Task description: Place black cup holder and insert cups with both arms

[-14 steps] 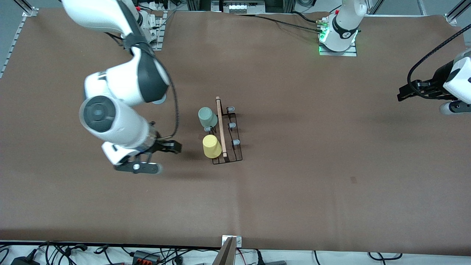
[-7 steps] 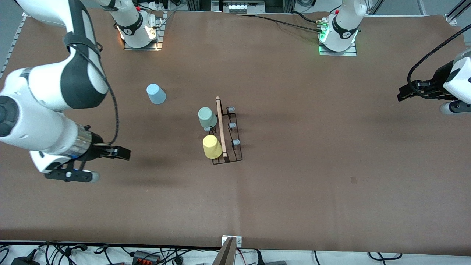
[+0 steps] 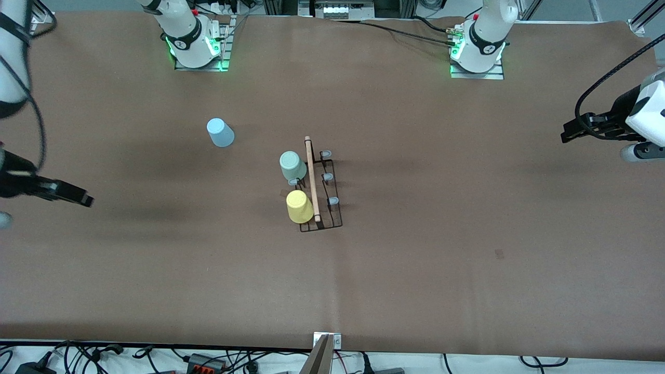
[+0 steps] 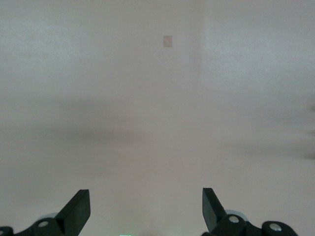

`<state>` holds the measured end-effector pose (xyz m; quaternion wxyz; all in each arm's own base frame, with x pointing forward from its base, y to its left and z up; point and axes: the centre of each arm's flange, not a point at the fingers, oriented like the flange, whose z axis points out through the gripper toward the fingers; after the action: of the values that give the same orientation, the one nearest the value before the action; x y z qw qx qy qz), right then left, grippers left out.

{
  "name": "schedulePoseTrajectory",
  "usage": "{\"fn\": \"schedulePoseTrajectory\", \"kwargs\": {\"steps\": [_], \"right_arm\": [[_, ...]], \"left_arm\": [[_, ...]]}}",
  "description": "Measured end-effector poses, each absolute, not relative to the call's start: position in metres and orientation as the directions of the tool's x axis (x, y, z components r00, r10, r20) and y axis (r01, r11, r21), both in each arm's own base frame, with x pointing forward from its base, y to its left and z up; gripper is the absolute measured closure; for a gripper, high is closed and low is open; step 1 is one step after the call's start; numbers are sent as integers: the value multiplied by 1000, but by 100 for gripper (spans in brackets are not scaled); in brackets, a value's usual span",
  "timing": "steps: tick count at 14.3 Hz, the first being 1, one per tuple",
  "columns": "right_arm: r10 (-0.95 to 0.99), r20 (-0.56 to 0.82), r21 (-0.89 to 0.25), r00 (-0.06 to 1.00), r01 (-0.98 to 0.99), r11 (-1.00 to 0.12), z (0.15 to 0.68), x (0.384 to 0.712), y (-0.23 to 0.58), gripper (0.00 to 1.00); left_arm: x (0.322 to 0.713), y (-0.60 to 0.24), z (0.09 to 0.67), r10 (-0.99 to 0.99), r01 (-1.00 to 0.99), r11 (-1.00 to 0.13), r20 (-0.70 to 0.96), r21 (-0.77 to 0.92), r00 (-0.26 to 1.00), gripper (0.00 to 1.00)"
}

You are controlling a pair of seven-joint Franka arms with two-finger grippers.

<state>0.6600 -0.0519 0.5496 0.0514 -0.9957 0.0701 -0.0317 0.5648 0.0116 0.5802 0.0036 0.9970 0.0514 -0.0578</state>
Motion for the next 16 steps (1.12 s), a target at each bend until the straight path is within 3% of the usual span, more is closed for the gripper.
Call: {"fn": "schedulePoseTrajectory", "kwargs": {"steps": [4, 16], "right_arm": [[-86, 37, -35, 996, -85, -996, 570, 639, -52, 0], [-62, 30, -4, 998, -61, -998, 566, 581, -42, 0]], "left_arm": [[565, 12, 580, 102, 103, -995, -116, 1, 988, 0], [565, 12, 580, 102, 103, -995, -116, 1, 988, 0]]}}
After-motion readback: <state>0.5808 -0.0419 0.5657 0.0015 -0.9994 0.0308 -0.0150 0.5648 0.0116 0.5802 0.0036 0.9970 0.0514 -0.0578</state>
